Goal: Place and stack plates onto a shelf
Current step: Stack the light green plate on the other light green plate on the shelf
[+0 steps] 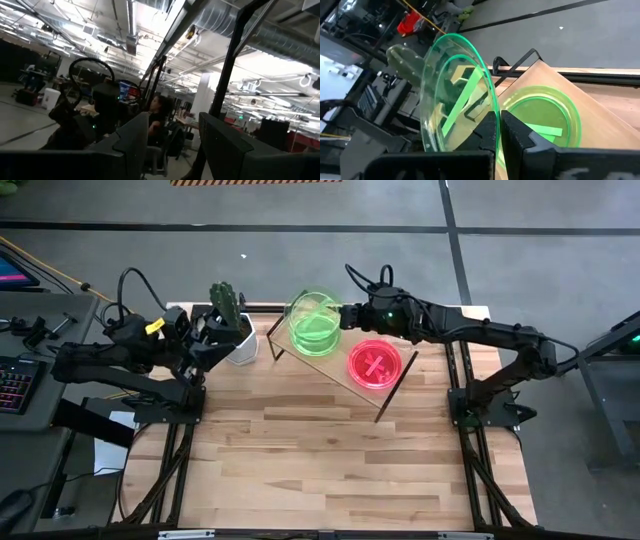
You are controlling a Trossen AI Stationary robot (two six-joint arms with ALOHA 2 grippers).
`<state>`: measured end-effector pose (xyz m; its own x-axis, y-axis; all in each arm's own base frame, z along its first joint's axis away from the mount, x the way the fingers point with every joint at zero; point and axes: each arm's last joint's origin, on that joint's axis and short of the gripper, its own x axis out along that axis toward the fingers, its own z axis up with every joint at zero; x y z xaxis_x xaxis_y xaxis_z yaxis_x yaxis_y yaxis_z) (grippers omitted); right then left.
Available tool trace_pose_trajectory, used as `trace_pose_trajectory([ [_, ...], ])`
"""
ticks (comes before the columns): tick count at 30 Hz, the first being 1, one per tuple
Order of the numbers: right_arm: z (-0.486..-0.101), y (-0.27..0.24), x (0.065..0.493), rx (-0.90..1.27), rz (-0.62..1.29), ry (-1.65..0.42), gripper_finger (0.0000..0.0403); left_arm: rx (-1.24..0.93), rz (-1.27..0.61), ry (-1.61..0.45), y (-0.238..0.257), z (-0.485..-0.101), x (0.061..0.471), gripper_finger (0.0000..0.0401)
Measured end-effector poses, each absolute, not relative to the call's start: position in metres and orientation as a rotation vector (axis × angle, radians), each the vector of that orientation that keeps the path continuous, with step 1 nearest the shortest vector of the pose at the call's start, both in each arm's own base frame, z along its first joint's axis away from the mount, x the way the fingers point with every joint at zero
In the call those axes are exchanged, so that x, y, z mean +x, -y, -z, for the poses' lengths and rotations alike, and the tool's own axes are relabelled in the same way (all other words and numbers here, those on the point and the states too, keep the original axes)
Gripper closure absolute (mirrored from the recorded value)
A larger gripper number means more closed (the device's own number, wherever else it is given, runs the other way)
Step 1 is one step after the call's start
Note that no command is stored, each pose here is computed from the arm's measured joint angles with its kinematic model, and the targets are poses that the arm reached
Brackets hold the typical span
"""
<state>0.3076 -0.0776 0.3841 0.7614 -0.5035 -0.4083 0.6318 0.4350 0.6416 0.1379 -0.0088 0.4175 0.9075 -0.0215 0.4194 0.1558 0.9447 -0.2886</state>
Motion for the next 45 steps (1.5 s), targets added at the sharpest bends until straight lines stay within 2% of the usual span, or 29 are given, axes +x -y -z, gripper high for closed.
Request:
trace_pose_trajectory([
  [7,-0.378,0.081,0.31,0.899,0.756,-0.175,0.0403,-0.319,0.09,0.412,0.009,-0.416,0.138,0.0236],
  [20,-0.316,0.101,0.348,0.932,0.918,-0.334,0.0403,-0.331,0.086,0.369,0.009,-0.412,0.14,0.0236],
  [26,-0.313,0.113,0.344,0.905,0.958,-0.35,0.0403,-0.355,0.086,0.369,0.009,-0.412,0.14,0.0236],
  [37,-0.312,0.111,0.344,0.921,0.857,-0.427,0.0403,-0.356,0.087,0.369,0.009,-0.412,0.14,0.0236],
  [45,-0.31,0.111,0.341,0.899,0.87,-0.464,0.0403,-0.359,0.07,0.372,0.008,-0.412,0.14,0.0236],
])
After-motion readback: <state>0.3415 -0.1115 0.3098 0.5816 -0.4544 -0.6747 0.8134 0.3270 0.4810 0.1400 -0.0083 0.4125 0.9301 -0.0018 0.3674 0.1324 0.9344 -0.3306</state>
